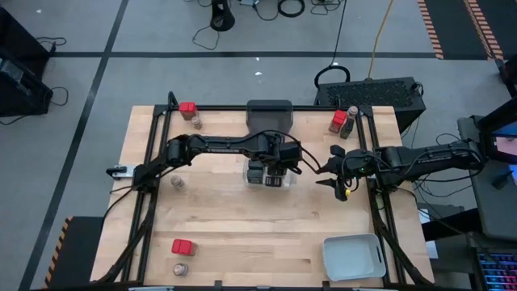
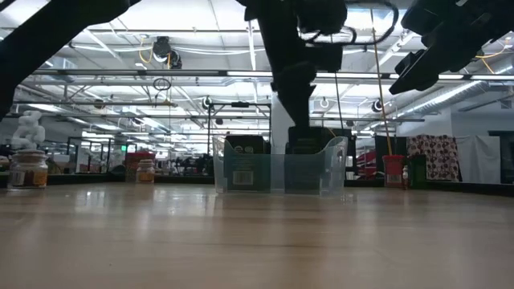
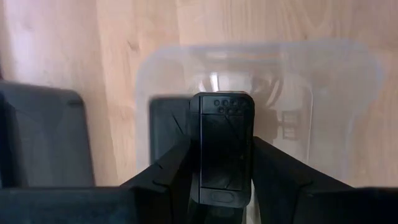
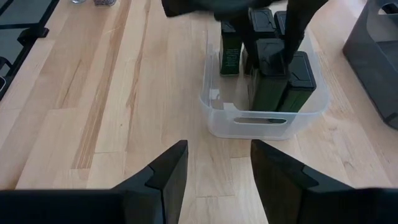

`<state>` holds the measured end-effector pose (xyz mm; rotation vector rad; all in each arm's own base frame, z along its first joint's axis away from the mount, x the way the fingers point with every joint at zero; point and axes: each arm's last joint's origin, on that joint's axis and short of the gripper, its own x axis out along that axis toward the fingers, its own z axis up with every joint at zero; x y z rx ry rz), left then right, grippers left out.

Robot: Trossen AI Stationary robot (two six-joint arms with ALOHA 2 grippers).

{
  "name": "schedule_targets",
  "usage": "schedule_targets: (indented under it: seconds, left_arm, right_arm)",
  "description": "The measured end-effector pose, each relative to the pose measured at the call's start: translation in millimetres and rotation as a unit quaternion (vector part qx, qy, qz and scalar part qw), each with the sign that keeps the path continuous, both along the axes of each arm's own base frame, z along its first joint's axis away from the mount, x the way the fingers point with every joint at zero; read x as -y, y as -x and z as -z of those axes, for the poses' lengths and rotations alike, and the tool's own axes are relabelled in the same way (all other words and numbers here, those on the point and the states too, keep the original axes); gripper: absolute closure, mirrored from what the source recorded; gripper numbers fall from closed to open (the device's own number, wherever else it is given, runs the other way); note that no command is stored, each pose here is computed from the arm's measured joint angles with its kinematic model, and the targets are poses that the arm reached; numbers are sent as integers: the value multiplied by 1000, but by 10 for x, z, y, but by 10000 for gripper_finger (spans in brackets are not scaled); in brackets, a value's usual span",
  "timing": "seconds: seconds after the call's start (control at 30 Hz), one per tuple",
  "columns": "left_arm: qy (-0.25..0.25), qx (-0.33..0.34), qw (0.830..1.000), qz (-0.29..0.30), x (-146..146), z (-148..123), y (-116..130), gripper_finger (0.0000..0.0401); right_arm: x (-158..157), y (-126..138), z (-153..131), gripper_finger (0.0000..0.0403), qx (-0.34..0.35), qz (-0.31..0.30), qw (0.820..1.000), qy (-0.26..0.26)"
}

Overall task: Sort spices by type
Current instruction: Put the green seasoning bottle into the transparent bin

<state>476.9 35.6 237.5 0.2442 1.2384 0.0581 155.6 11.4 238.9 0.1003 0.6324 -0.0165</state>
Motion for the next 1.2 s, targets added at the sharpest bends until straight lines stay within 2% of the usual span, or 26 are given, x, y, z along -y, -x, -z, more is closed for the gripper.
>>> schedule_targets:
  seconds: [0.13, 0.6, 1.2]
  left_arm:
    - [-9, -12, 1000, 8, -3, 70, 12, 255]
    - [-17, 11, 1000, 7, -12, 56, -30, 255]
    - [-13, -7, 1000, 12, -8, 70, 0, 255]
  right_arm:
    - [0, 0, 1, 245, 0, 0, 1000, 0]
    - [0, 0, 0, 245, 0, -1, 1000, 1]
    - [0, 0, 0, 245, 0, -1, 1000, 1]
